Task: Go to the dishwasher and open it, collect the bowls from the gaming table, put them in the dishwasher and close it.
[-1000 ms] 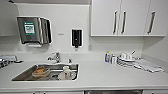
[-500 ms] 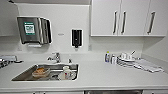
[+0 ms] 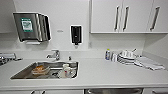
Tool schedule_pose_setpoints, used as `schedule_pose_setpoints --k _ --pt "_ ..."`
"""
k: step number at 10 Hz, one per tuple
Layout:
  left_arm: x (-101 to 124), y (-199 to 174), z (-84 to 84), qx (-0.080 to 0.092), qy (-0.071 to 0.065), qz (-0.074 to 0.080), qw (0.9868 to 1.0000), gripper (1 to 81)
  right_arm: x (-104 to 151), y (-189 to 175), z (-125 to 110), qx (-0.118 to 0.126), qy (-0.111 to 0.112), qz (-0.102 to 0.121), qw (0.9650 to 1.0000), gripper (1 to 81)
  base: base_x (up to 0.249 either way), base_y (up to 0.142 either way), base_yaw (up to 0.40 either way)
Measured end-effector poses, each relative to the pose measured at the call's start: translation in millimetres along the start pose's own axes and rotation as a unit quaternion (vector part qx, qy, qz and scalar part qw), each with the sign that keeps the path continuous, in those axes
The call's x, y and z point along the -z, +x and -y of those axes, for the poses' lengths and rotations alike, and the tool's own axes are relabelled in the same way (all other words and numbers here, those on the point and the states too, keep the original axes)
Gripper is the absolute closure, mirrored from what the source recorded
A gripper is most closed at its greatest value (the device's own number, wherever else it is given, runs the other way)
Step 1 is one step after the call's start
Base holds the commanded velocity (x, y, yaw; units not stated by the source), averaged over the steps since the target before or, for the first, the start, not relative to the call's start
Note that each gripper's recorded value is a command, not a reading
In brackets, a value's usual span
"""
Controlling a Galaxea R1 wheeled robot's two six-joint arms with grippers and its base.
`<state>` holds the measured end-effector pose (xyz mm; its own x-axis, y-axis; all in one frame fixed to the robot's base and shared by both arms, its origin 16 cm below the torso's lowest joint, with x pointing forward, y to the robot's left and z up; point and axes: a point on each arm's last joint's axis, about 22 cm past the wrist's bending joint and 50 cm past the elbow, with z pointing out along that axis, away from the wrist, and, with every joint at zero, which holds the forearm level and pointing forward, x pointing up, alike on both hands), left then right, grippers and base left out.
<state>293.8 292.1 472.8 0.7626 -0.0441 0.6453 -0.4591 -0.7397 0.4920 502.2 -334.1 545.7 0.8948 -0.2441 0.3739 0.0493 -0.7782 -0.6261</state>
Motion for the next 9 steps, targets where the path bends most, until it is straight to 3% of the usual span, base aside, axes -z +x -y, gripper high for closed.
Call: schedule_pose_setpoints --k 4,7,9 --pt "-2 -1 -1.8 0.002 -0.002 0.001 1.0000 1.0 13 23 19 0.021 0.007 -0.002 0.9998 1.0 0.000 0.000 0.000" --pt "-5 -15 0.0 0.028 -0.004 0.029 0.9992 1.0 4 17 8 0.008 -0.002 0.037 0.9993 1.0 0.000 0.000 0.000" --pt "-7 -15 3.9 0.033 -0.002 0.034 0.9989 1.0 -2 27 21 0.015 0.010 0.040 0.9990 1.0 0.000 0.000 0.000"
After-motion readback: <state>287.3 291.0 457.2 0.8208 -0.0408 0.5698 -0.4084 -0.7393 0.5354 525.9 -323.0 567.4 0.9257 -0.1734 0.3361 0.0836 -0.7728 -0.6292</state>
